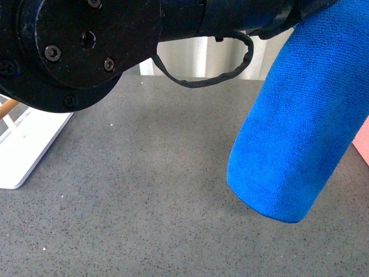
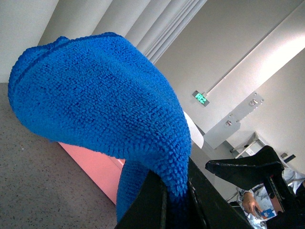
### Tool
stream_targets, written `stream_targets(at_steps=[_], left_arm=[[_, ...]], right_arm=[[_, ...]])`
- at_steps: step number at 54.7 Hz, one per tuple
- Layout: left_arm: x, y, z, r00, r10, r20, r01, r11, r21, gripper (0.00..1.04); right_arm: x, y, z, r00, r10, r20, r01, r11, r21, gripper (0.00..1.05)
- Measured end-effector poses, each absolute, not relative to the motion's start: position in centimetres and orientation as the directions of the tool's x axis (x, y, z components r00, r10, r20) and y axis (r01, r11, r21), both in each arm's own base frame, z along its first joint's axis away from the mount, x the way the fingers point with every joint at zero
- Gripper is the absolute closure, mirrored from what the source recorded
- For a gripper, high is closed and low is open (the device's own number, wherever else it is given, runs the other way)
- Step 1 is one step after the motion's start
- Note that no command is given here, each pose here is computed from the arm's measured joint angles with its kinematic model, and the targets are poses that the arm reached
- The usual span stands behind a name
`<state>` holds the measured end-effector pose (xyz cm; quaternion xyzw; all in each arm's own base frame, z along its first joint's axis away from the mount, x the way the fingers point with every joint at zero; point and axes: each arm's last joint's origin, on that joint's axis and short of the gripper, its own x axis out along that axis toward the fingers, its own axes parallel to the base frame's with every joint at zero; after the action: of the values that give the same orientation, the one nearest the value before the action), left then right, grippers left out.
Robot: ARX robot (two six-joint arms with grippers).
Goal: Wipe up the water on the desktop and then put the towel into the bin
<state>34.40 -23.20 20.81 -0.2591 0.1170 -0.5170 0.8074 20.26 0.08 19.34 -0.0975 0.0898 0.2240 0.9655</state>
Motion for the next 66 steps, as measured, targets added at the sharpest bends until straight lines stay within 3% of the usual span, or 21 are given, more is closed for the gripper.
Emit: stream_targets(at_steps=[18, 35, 66], left_arm=[[34.3, -23.2, 20.9, 0.439, -0.894, 0.084, 0.762, 0.321, -0.563, 1.00], [34.2, -23.2, 21.4, 0.438, -0.894, 0.093, 0.748, 0.306, -0.588, 1.00], [33.9, -23.7, 21.3, 0.428, -0.901, 0.072, 0.716, 0.289, -0.635, 1.00]], right_arm=[[21.2, -1.5, 17.9, 0.850, 0.488, -0.198, -0.497, 0.868, 0.005, 0.07], [22.1, -2.0, 16.7, 0.790, 0.587, -0.178, -0.586, 0.808, 0.065, 0.07], [25.9, -2.3, 15.8, 0.744, 0.657, -0.123, -0.647, 0.754, 0.113, 0.07]])
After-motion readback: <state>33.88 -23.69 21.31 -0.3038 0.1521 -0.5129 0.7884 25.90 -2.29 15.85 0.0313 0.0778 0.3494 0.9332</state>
